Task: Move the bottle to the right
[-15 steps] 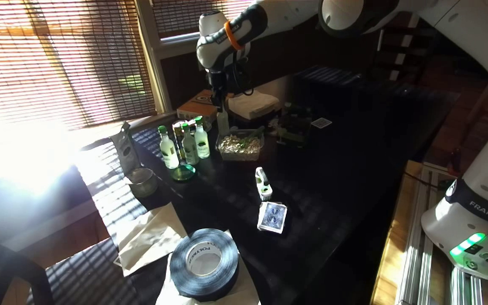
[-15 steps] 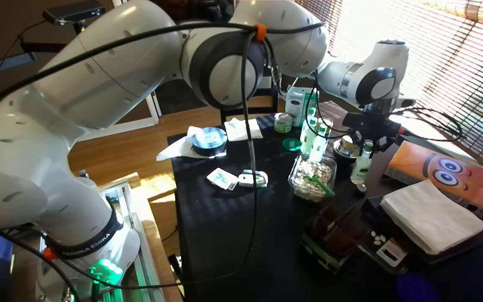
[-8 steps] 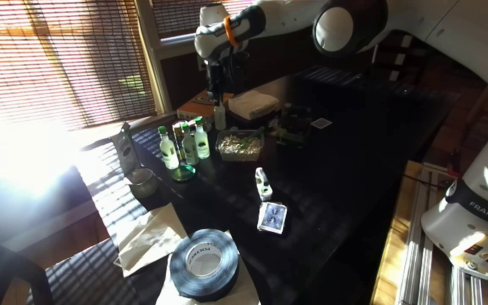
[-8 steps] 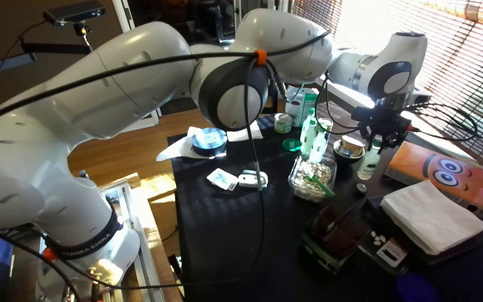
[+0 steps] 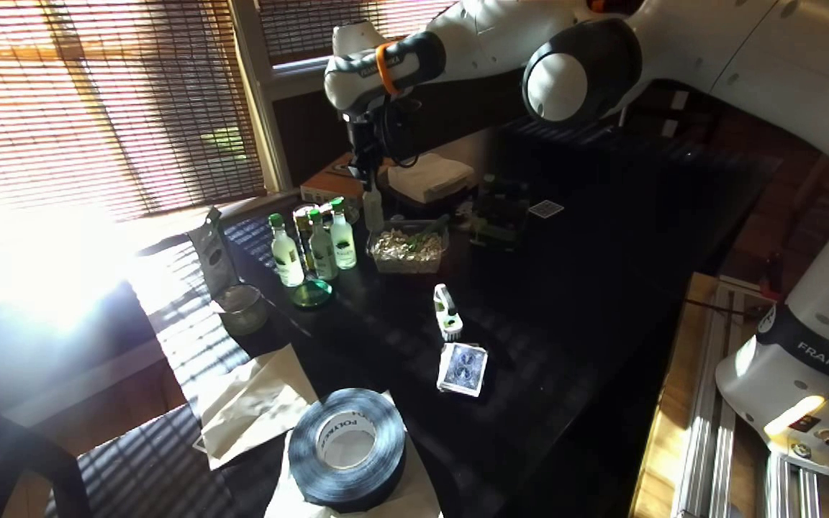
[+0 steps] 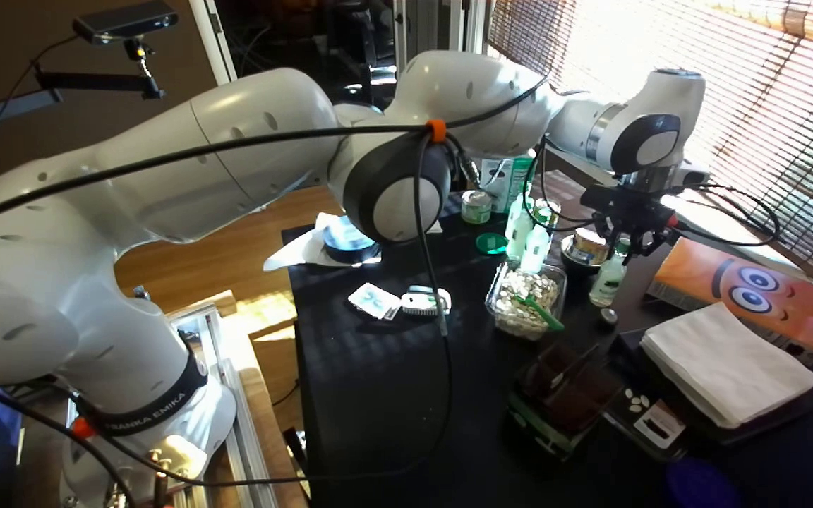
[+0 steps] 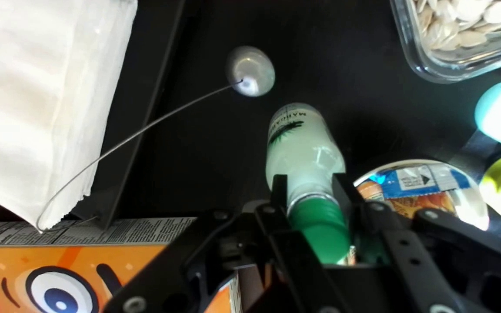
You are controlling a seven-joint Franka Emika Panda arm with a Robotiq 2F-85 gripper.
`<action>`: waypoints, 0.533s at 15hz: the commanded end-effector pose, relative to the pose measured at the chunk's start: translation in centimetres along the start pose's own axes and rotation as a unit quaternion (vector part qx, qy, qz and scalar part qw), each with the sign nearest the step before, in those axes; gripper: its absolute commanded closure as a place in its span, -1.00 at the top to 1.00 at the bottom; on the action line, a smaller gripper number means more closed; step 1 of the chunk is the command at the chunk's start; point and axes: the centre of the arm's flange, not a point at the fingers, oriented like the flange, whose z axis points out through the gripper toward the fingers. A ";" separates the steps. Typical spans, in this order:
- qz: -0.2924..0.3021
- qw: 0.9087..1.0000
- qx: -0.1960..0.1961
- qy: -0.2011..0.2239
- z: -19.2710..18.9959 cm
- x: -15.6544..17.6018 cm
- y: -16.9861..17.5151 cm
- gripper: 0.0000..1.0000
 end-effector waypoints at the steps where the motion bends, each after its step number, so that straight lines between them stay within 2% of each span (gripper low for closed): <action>1: 0.019 1.000 0.002 -0.004 0.4 5.3 1.4 0.12; 3: 0.024 1.000 -0.011 -0.003 -1.1 4.9 1.7 0.38; 7: 0.027 0.999 -0.033 0.028 -7.8 2.5 2.9 0.95; 8: 0.027 0.998 -0.038 0.037 -9.6 1.8 3.3 1.00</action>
